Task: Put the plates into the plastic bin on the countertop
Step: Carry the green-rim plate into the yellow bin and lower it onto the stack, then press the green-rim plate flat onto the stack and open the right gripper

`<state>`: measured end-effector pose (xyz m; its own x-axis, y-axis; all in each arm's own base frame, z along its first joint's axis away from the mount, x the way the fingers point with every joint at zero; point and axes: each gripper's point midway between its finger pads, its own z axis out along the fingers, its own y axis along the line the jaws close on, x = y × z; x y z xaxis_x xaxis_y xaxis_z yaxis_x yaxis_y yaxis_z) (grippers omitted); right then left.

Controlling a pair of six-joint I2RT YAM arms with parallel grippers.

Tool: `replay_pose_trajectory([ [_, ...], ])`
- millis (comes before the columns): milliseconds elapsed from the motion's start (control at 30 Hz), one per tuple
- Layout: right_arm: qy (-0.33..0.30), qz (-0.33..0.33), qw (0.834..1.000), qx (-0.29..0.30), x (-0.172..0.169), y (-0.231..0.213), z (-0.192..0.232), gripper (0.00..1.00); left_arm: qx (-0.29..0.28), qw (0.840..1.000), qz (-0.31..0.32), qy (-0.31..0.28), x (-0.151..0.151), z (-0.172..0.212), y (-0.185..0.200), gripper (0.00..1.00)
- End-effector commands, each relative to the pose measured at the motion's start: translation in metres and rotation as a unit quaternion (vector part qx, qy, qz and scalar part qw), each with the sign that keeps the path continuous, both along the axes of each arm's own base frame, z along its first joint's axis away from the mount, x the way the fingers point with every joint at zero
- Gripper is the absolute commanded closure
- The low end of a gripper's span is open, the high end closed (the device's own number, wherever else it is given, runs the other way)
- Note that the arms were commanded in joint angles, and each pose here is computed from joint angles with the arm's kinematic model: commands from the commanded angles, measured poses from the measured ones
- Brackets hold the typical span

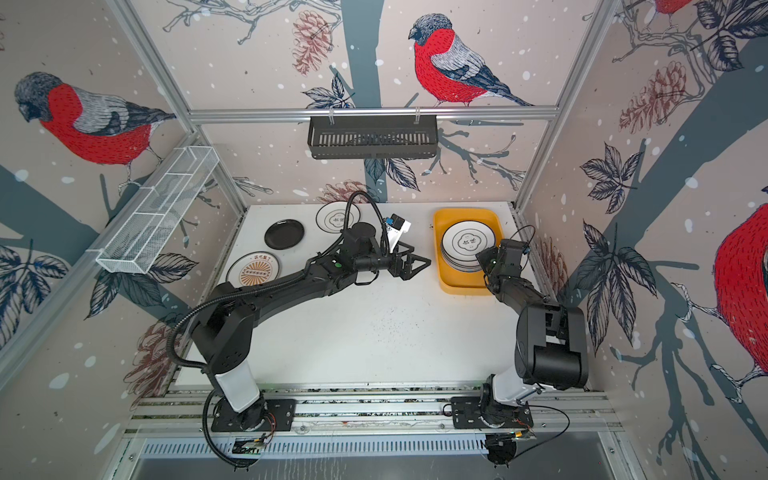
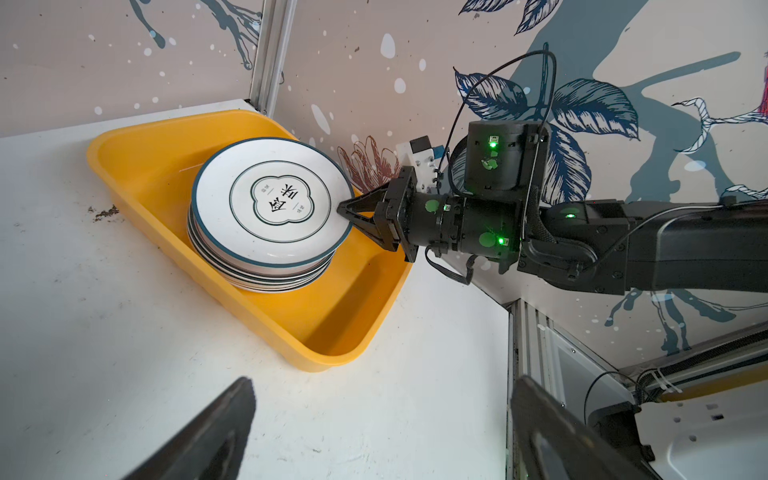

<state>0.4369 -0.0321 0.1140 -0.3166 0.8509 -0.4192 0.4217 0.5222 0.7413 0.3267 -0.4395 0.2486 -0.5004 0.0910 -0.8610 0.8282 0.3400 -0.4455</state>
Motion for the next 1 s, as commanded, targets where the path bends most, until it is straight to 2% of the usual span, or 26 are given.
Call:
replay_pose_trajectory([
  [0, -0.035, 0.005, 0.999, -0.003, 0.015, 0.000, 0.013, 0.99, 0.003, 1.000, -0.008, -0.011, 0.001, 0.001, -0.005, 0.04],
  [433, 0.004, 0.010, 1.000, 0.004, 0.019, 0.003, -0.010, 0.99, 0.017, 1.000, -0.010, -0.002, 0.009, -0.011, -0.012, 0.04],
  [800, 0.034, 0.003, 0.999, -0.009, 0.013, 0.002, -0.021, 0.83, 0.019, 1.000, -0.006, 0.001, 0.011, -0.011, -0.012, 0.04],
  [967, 0.037, 0.003, 0.999, -0.011, 0.013, 0.002, -0.021, 0.72, 0.027, 1.000, 0.001, -0.002, 0.011, -0.012, -0.008, 0.04],
])
